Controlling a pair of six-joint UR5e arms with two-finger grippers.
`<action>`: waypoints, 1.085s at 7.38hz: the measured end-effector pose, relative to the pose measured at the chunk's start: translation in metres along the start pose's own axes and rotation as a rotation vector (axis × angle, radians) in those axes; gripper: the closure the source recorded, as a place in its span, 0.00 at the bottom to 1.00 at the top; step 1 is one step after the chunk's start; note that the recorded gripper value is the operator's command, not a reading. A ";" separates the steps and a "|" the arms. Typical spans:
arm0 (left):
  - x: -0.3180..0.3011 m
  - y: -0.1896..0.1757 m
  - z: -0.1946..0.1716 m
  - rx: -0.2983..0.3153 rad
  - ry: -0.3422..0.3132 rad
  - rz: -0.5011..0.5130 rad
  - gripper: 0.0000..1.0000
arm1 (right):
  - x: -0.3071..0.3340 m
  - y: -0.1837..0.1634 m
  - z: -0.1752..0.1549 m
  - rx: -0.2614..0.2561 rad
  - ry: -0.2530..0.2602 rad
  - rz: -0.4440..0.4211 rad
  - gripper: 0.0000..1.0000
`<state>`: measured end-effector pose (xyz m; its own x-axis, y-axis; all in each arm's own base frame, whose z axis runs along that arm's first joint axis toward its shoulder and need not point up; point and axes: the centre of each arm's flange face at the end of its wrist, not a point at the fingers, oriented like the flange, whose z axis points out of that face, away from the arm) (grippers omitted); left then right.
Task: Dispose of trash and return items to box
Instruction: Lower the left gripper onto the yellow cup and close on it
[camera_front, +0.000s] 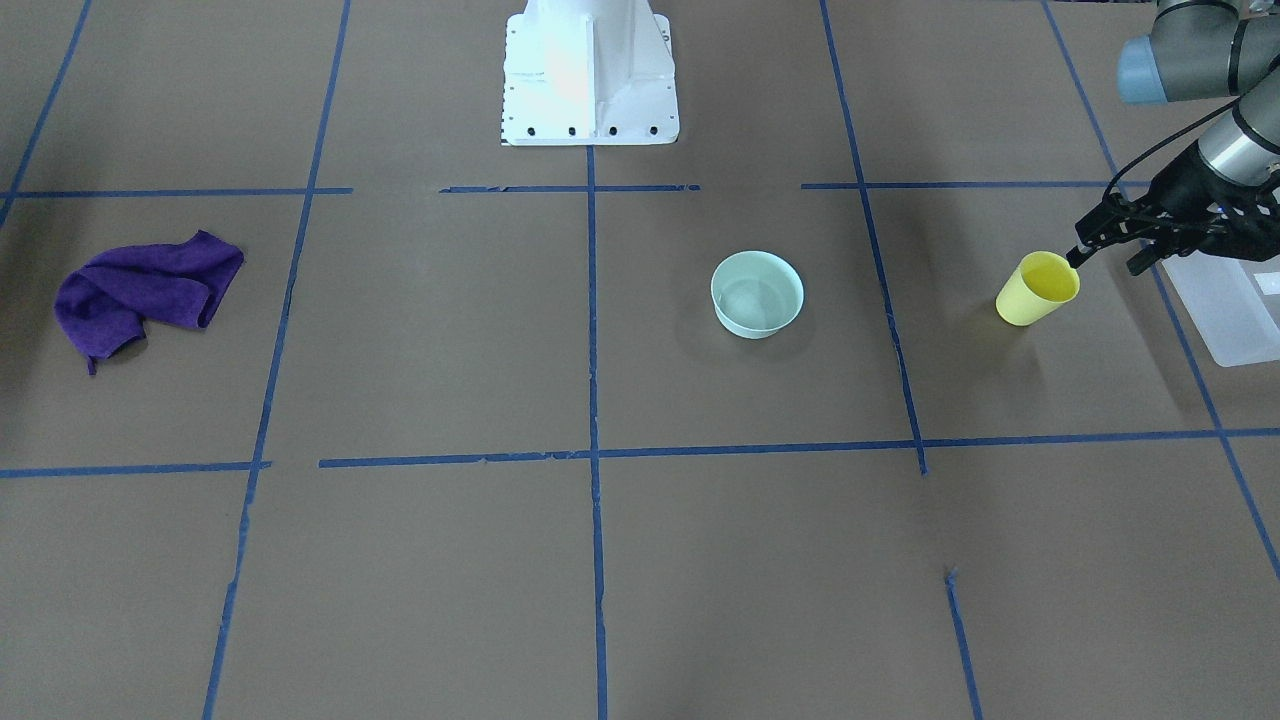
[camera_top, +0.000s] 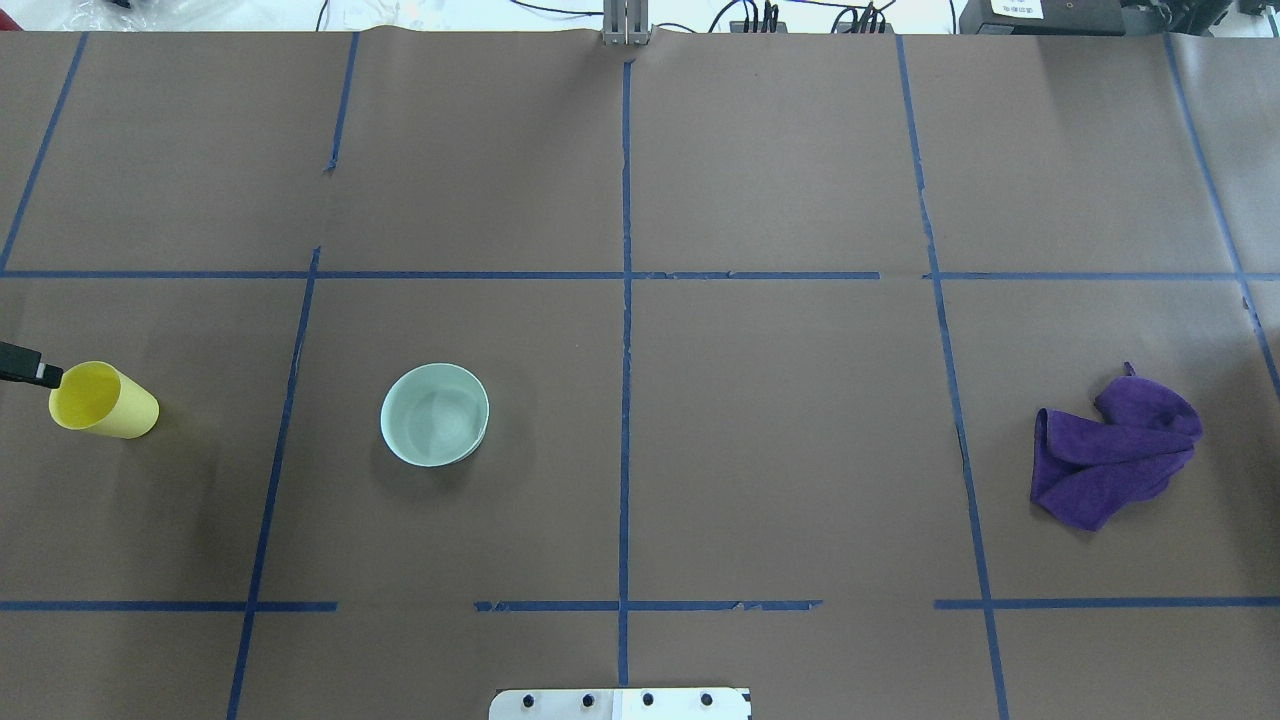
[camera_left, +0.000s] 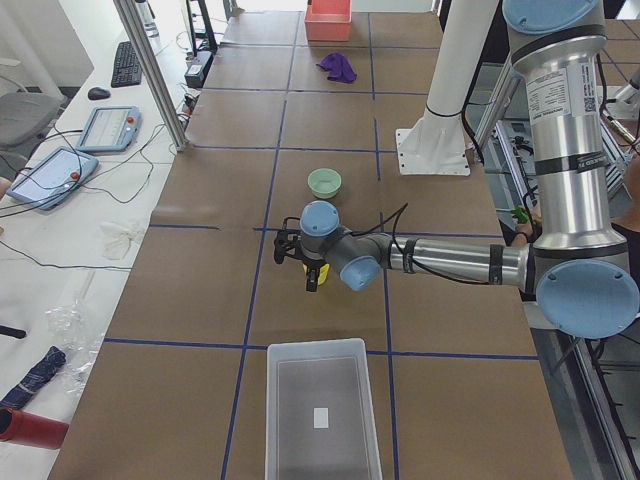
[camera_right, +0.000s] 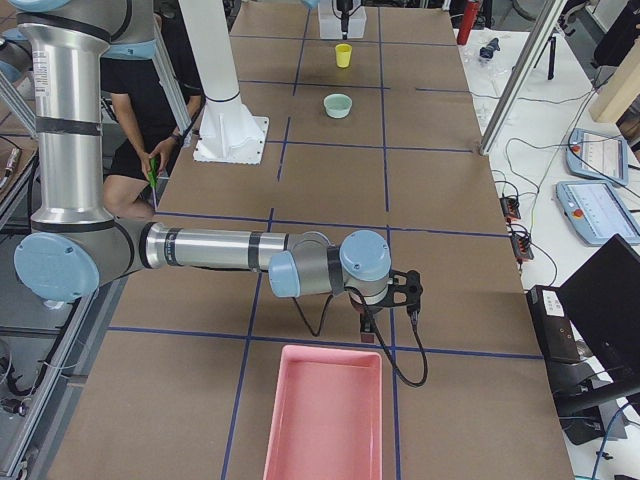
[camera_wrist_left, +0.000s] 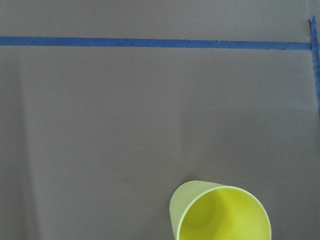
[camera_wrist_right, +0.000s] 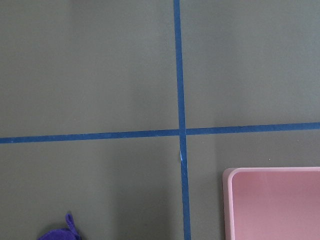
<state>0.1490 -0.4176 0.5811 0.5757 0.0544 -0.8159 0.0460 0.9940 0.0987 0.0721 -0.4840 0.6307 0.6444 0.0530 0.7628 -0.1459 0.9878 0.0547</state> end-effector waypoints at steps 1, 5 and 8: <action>0.000 0.000 0.008 -0.008 0.001 0.004 0.13 | 0.000 0.000 0.000 0.000 -0.001 0.001 0.00; 0.002 0.008 0.033 -0.010 -0.016 0.027 0.49 | 0.001 0.000 0.000 -0.001 0.000 0.001 0.00; 0.002 0.009 0.035 -0.007 -0.019 0.030 0.62 | 0.002 0.001 0.001 -0.003 -0.001 0.003 0.00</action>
<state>0.1789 -0.4116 0.6000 0.5924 0.0822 -0.8014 0.0231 0.9926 0.1188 0.0719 -0.4827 0.6328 0.6435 0.0560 0.7634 -0.1457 0.9880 0.0504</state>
